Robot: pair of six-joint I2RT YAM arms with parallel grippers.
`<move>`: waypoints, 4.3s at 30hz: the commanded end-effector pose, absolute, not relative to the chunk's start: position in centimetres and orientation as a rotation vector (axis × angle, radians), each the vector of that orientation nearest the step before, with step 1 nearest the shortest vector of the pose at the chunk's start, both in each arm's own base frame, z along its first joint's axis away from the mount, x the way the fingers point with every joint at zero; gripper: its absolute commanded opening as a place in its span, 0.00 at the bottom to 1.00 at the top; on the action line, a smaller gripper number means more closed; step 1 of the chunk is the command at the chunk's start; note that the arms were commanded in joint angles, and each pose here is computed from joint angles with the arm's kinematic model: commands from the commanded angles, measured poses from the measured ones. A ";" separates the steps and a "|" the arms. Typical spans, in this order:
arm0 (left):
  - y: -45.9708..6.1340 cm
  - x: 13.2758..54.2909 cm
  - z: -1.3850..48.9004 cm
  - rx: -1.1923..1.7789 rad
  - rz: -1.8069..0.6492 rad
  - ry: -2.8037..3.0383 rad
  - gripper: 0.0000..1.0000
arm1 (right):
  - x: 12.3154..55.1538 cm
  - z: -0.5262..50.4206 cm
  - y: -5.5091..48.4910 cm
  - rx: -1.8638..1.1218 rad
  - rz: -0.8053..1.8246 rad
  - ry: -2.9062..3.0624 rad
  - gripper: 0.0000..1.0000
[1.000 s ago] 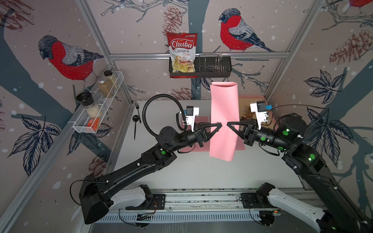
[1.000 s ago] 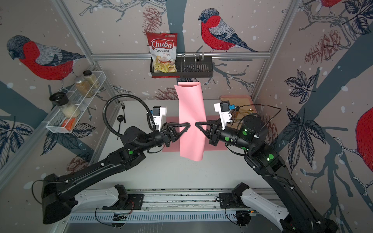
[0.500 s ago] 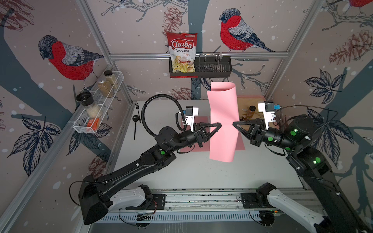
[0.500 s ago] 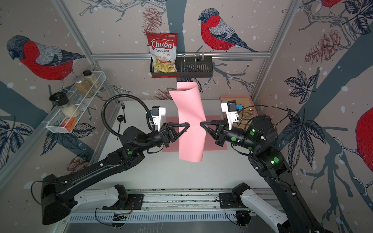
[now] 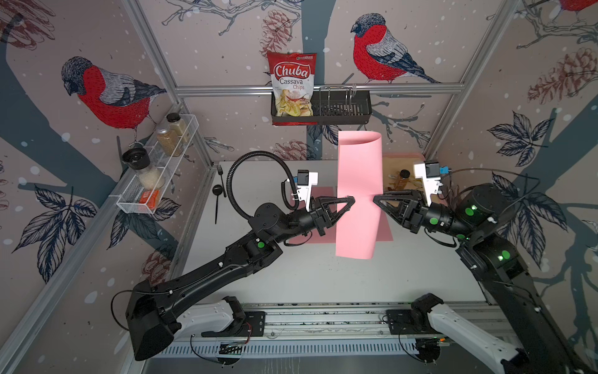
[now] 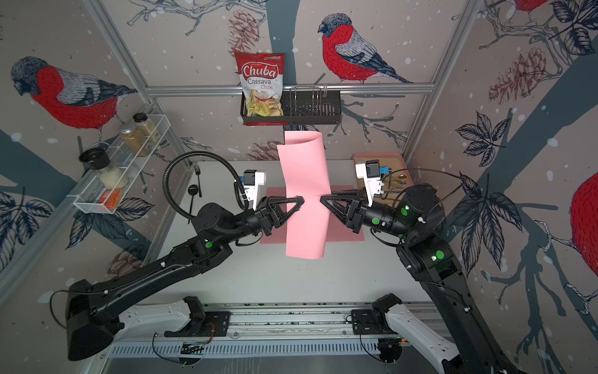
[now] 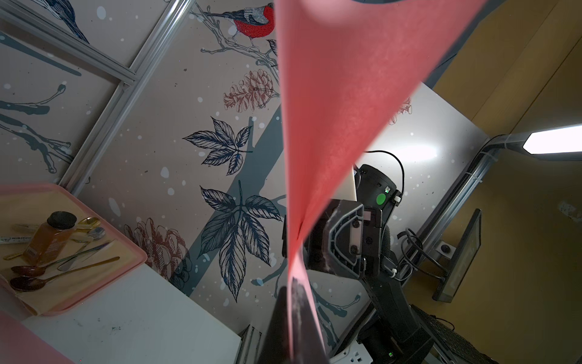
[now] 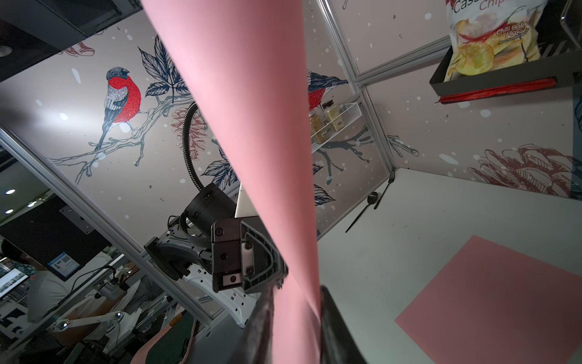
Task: Fold the rectangular paper in half along the long edge
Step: Fold the paper.
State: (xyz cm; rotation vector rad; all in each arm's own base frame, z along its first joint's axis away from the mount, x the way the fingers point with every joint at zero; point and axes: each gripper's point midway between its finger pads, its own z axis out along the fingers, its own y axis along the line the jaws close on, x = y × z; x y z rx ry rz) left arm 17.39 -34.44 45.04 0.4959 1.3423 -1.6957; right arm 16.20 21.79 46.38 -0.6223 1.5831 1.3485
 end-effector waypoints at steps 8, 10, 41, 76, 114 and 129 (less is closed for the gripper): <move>-34.0 17.0 46.1 0.504 -1.703 1.287 0.00 | 16.5 47.1 22.7 -0.636 1.408 1.529 0.35; -34.1 16.9 46.1 0.505 -1.706 1.288 0.00 | 16.6 47.0 22.9 -0.640 1.412 1.528 0.36; -34.1 16.9 46.3 0.507 -1.706 1.292 0.04 | 16.2 46.0 24.3 -0.695 1.405 1.555 0.00; -34.9 16.8 45.8 0.519 -1.740 1.312 0.00 | 15.5 45.6 25.3 -0.785 1.400 1.570 0.00; -34.9 14.5 47.7 0.618 -1.875 1.198 0.00 | 13.7 50.6 22.0 -0.733 1.453 1.399 0.00; -34.8 14.3 47.9 0.641 -1.852 1.189 0.00 | 13.8 51.0 21.8 -0.727 1.442 1.403 0.36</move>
